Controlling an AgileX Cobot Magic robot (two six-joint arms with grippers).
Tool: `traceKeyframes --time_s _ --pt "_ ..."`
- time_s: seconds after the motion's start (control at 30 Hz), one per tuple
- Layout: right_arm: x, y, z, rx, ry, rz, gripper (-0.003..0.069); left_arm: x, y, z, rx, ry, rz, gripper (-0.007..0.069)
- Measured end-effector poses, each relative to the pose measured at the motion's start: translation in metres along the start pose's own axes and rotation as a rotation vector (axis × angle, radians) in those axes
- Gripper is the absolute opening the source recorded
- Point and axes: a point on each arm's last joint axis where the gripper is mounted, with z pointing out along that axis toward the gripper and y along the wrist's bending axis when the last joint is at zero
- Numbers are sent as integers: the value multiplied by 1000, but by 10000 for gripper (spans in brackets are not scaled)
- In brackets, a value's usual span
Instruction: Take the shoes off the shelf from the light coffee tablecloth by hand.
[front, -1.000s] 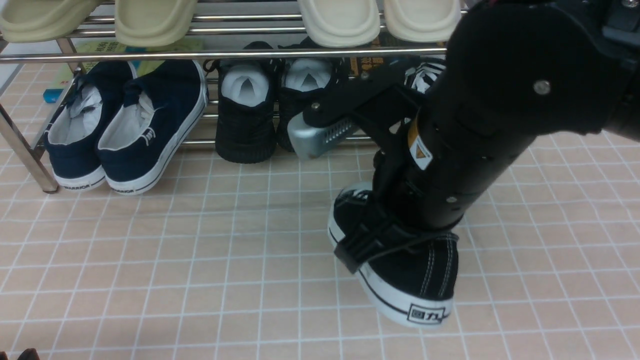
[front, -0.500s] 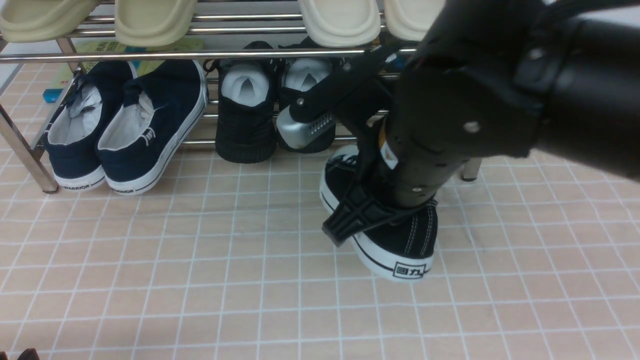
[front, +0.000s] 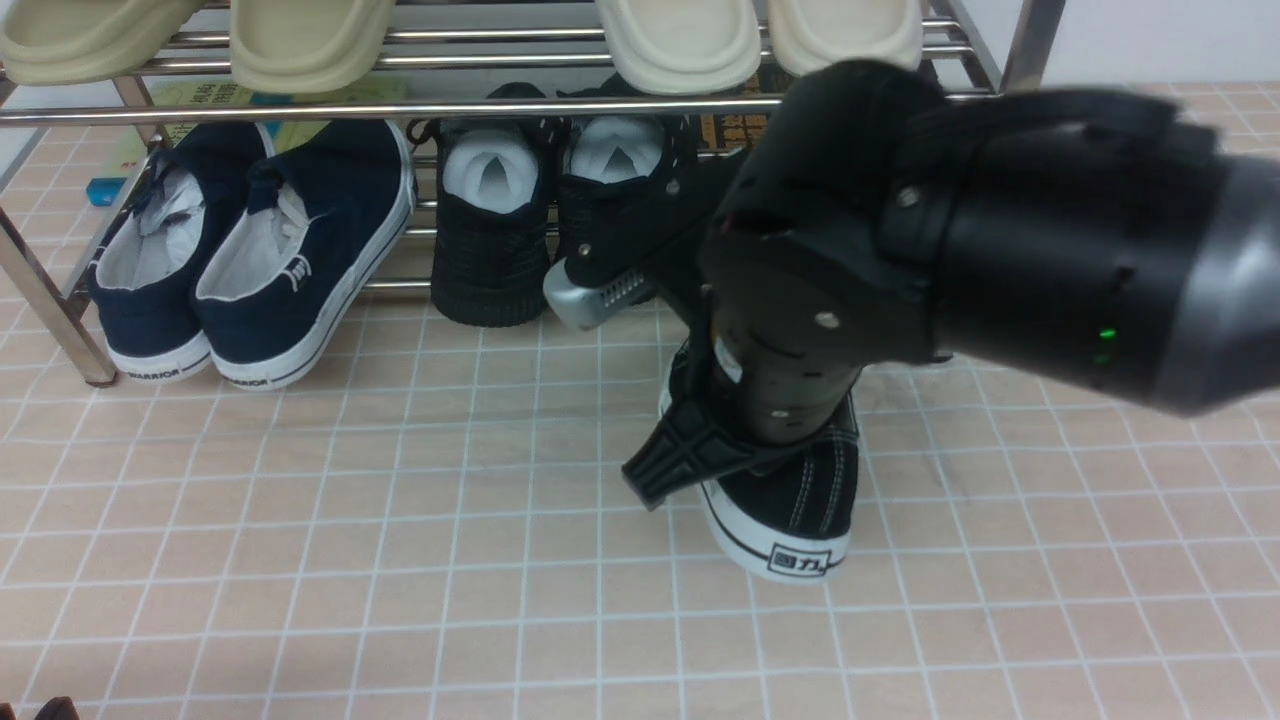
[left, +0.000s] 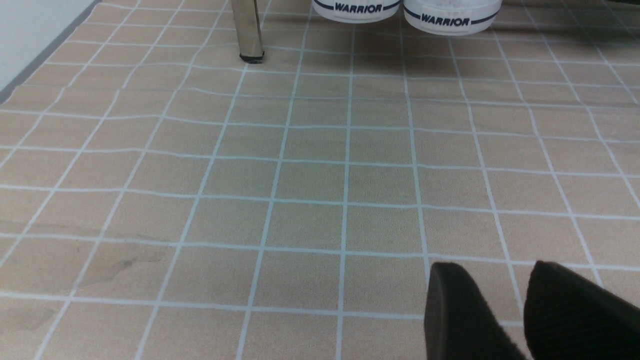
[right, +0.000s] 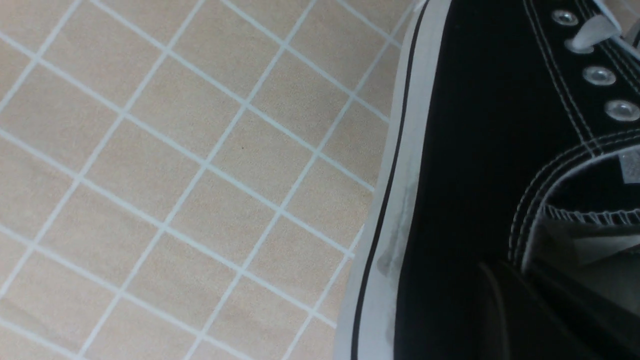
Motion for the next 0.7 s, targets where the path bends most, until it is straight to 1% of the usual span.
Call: traceKeyframes --time_s 0.1,0.23,0.33,0.43,0.53,0.57,0.63,0.7 --pt "0 4 13 7 26 28 20 0 0 0 0 0 0 239" --pt "1 9 23 -13 59 57 43 0 0 0 0 0 0 239" --pt "1 12 24 -32 65 67 102 0 0 0 0 0 0 239" --pt "1 15 24 -65 63 75 210 0 0 0 0 0 0 239" --pt "1 16 23 -76 66 58 270 0 0 0 0 0 0 239" --pt "1 15 23 -75 68 39 278 0 0 0 0 0 0 239" --pt "-1 12 22 -71 70 13 271 0 0 0 0 0 0 239" --pt "-9 -2 16 -59 75 12 206 0 0 0 0 0 0 239"
